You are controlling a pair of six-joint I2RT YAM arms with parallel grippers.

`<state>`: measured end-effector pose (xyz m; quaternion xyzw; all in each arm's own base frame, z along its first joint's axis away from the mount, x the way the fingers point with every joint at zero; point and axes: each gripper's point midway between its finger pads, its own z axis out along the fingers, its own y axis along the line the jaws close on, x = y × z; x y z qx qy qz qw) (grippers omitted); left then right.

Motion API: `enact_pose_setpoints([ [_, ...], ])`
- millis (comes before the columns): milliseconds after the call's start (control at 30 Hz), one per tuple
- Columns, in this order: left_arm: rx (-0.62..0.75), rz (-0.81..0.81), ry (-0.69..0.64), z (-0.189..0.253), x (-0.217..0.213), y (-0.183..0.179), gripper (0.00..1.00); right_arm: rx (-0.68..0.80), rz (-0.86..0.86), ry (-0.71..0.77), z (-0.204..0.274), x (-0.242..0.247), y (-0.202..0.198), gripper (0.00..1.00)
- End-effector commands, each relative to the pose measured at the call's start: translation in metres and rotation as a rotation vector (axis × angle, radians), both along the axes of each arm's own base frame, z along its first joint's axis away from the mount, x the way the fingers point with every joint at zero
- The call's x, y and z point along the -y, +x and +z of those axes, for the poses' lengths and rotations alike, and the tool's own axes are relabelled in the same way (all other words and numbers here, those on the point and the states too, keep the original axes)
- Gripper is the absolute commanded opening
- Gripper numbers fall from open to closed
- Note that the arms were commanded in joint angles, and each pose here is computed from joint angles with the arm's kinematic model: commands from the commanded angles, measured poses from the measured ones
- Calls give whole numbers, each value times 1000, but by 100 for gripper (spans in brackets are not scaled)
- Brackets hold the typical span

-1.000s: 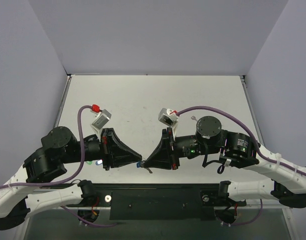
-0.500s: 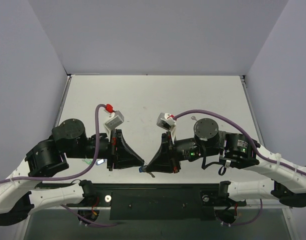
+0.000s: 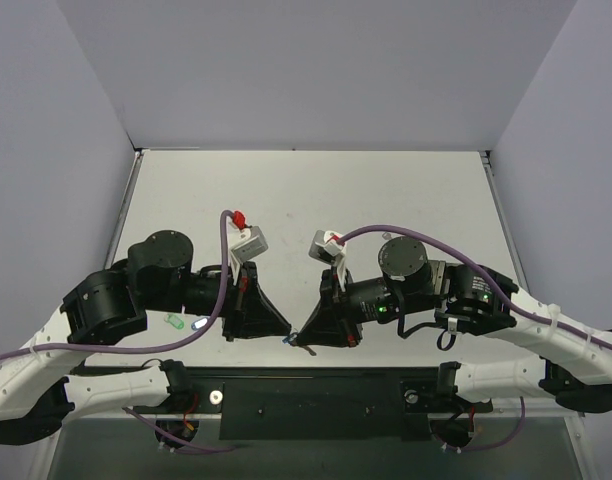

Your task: Remove the keys from the keyring

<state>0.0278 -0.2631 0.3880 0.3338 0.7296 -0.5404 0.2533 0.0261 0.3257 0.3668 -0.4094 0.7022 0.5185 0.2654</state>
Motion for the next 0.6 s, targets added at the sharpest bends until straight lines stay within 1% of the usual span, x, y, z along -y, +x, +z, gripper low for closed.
enact_pose_setpoints([
  [0, 12, -72, -21, 13, -9, -15, 0, 62, -63, 36, 16, -2, 16, 0],
  [300, 17, -63, 12, 6, -11, -13, 0, 60, -54, 13, 13, -4, 16, 0],
  [500, 6, -45, -33, 10, -8, -12, 0, 58, -51, 17, 11, -6, 14, 0],
  [567, 9, -32, -40, 12, -8, -10, 3, 57, -52, 20, 12, -6, 14, 0],
])
